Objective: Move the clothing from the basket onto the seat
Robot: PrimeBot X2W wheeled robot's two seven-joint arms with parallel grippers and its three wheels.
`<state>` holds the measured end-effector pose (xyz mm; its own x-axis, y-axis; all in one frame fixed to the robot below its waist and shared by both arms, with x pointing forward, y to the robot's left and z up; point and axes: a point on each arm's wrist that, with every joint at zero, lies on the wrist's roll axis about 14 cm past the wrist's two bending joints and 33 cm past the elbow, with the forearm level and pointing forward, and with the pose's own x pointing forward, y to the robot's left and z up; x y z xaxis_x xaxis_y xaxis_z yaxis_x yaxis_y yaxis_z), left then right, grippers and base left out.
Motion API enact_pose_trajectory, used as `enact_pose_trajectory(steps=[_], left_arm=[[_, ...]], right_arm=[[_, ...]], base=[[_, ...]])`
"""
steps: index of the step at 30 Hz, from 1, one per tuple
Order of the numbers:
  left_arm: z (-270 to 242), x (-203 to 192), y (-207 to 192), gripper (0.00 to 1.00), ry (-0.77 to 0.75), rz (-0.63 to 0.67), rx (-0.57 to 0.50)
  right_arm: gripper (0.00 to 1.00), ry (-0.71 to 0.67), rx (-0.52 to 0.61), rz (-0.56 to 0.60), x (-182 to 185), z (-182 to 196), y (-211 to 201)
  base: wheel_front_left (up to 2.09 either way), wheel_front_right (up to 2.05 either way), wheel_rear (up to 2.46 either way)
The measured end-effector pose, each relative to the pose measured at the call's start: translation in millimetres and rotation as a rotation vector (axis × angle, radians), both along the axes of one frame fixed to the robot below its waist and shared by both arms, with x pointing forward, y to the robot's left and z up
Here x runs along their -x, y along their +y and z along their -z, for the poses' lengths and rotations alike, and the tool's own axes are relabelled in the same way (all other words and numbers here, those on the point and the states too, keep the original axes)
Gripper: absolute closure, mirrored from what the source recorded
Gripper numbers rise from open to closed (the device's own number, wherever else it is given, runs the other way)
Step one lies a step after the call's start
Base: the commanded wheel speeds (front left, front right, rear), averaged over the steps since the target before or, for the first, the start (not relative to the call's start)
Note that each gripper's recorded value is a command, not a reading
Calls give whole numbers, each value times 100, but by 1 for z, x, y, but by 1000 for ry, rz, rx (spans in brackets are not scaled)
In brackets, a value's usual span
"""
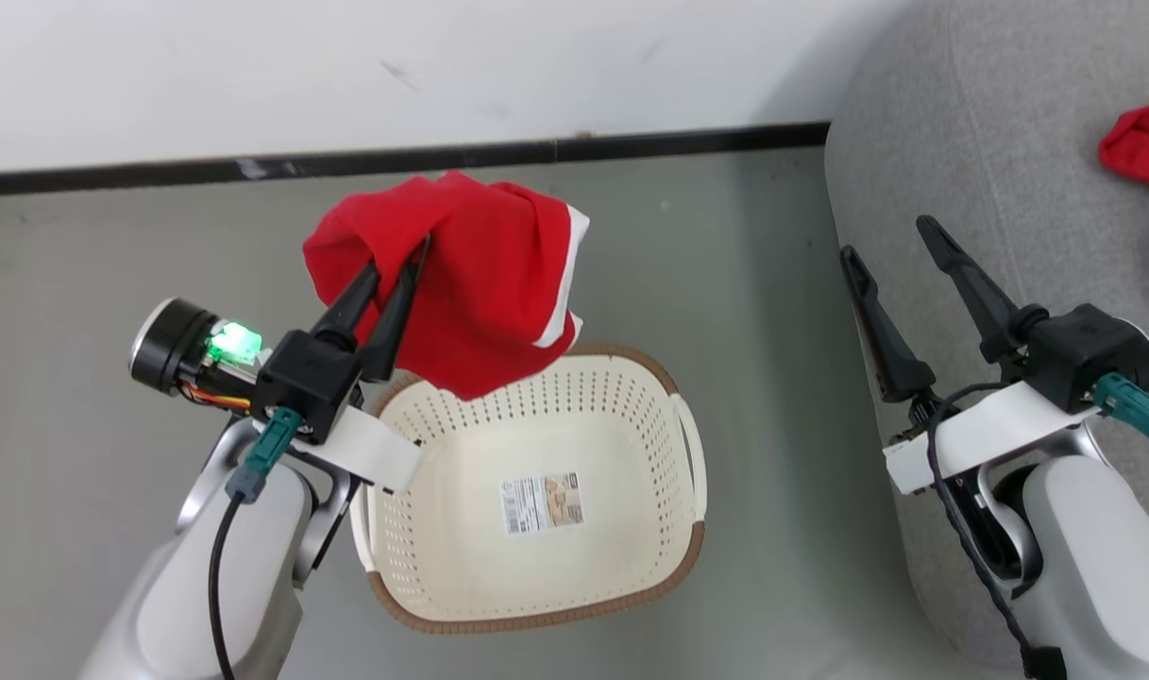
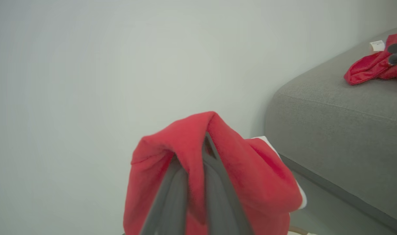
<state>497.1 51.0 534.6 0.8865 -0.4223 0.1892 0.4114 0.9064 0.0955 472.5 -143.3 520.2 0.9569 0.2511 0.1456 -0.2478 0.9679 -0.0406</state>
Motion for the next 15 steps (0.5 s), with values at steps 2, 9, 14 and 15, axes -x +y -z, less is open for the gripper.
enact_pose_trajectory(steps=[2,9,14,15], left_arm=[[-10,7,1,100,-20,2,2],[-35,36,0,100,-69,29,2],[-51,56,-3,100,-103,50,5],[-54,60,-4,100,-110,52,6]], right_arm=[[0,-11,9,-15,5,-6,3],[0,-31,37,-108,27,-18,30],[0,-51,64,-183,41,-26,53],[0,-55,70,-196,43,-28,56]], base=[[0,0,0],[0,0,0],[0,0,0],[0,0,0]])
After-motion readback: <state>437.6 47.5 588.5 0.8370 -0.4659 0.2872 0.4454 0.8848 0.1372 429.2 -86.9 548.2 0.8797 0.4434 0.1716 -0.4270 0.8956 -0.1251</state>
